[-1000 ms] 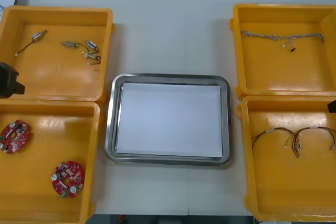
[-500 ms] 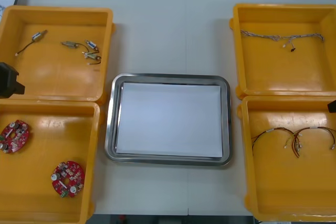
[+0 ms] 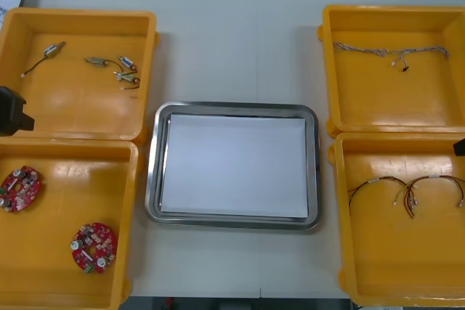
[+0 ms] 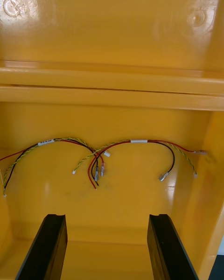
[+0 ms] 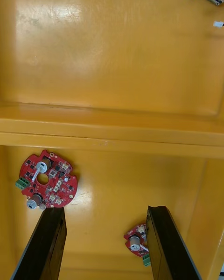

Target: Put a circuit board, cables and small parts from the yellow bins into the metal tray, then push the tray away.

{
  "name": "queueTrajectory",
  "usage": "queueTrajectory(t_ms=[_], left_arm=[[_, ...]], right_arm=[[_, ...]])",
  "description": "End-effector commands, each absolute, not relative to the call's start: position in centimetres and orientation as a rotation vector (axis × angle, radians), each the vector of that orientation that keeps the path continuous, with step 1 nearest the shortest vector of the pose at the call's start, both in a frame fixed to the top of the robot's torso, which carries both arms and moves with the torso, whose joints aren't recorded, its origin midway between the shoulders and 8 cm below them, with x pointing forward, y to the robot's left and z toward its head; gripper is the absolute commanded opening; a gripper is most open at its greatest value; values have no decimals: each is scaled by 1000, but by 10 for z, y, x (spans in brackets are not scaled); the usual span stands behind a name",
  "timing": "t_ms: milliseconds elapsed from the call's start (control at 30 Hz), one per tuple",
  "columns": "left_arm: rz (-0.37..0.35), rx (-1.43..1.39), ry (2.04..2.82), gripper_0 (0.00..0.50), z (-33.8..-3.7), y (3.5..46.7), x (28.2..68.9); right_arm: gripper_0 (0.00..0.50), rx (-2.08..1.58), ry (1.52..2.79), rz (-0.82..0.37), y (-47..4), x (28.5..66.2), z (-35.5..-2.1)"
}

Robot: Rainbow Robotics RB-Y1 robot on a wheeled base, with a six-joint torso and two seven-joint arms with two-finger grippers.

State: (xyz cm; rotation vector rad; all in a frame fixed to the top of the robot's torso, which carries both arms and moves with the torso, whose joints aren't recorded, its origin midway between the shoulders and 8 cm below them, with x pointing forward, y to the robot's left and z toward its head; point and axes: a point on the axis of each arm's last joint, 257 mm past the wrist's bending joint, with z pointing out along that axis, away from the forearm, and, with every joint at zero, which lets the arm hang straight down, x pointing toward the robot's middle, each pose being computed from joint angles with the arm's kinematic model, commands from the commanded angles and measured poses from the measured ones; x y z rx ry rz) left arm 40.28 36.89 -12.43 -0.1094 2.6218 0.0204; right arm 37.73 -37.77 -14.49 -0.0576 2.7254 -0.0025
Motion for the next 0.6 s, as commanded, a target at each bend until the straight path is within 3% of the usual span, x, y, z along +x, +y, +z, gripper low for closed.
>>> queueTrajectory(t_ms=[33,600], left_arm=[[33,-5,2587,500,-114,360,412],[33,-5,2587,500,-114,360,412]], right_arm=[[500,27,2717,26,-381,376,-142],[500,27,2717,26,-381,376,-142]])
